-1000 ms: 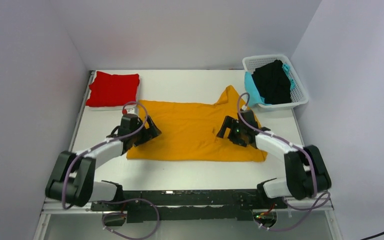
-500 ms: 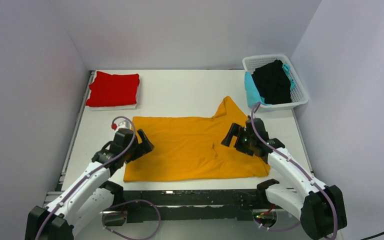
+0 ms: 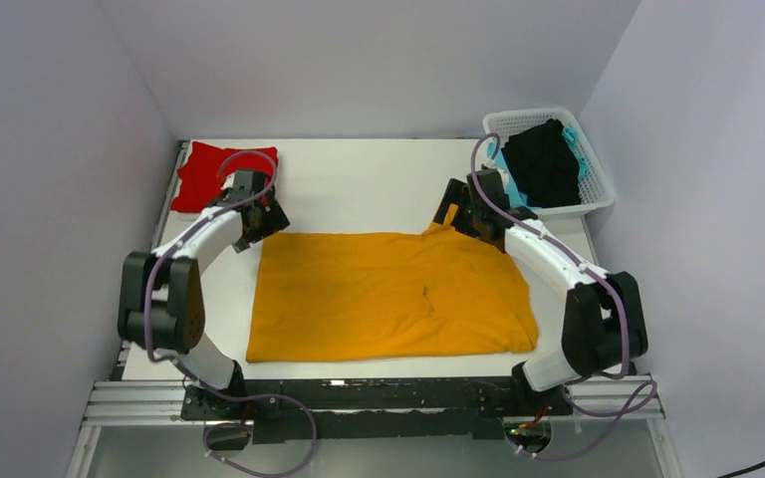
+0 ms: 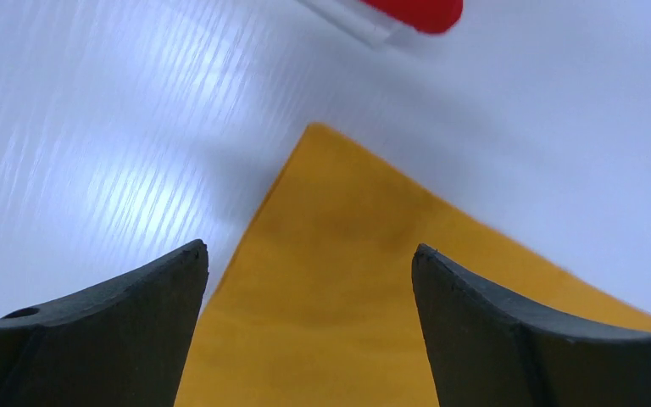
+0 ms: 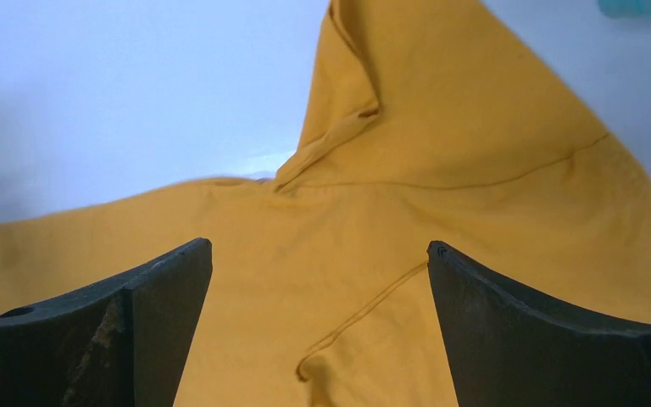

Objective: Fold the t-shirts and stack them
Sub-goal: Grab the side of the flattened tshirt furthest away from the robot with both arms

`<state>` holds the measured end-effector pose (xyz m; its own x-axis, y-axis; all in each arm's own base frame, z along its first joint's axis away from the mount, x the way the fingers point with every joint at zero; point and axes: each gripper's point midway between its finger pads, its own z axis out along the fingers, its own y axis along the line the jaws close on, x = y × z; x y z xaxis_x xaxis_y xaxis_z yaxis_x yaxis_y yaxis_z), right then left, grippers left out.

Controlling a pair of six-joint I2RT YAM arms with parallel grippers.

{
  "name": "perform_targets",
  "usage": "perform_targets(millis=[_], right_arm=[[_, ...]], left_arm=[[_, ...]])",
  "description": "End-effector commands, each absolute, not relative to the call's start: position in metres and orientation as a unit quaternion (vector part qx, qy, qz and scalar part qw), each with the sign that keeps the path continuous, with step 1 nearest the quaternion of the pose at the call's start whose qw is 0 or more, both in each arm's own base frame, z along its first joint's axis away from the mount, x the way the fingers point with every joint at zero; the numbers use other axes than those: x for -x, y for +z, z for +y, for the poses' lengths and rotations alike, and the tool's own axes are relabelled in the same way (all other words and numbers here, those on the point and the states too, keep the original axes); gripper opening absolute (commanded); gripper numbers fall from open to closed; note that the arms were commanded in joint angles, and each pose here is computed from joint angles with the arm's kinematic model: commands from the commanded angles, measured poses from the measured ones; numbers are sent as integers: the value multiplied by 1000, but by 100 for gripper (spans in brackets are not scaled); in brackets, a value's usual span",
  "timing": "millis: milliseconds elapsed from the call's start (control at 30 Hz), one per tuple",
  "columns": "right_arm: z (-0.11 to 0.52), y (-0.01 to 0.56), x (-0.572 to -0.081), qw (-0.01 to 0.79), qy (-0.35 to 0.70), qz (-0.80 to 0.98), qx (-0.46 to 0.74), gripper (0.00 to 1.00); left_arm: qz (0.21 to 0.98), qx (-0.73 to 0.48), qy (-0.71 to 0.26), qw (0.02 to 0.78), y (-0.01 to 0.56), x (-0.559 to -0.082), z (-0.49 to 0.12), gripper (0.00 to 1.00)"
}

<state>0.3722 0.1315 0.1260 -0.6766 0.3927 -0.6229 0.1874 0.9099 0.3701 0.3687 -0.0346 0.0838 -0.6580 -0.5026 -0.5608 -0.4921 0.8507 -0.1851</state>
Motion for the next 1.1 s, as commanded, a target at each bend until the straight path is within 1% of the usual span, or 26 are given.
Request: perform_targets(millis=[0,133,233,333,400,500,633,667,800,867,1000,1033,1067], right_arm=[[119,140,-402,409,94,895,-151,100],[117,128,-409,404,78,900,-144,100],[116,121,-414,403,72,901,-142,100],[112,118,-425,411,57,899,-143,100],[107,111,-433,410,37,899,-149,100],[107,98,-445,394,19,905,-158,99],[117,90,-461,389,29,907,-159,97],[120,90,-465,391,35,906,-158,97],[124,88,-484,413,43,896,-158,95],[124,83,-492,419,34,894,-156,95],[125,70,-502,405,16,902,-149,93],[127,66,-504,402,15,904,-144,93],[130,64,-506,404,17,904,-137,93]], left_arm=[[918,245,22,311,77,-402,-25,90],[924,241,20,296,59,-417,-29,81],[930,243,20,276,45,-413,-31,73],[932,255,43,255,32,-402,-25,69],[936,260,52,232,22,-391,-23,60],[939,263,33,220,13,-383,-31,48],[938,266,31,218,13,-380,-33,47],[940,265,34,214,12,-380,-33,40],[943,258,36,209,13,-386,-33,28],[944,253,32,211,15,-391,-35,30],[945,243,13,218,18,-401,-42,23],[946,241,8,215,16,-402,-44,17],[947,239,4,214,16,-402,-46,10]])
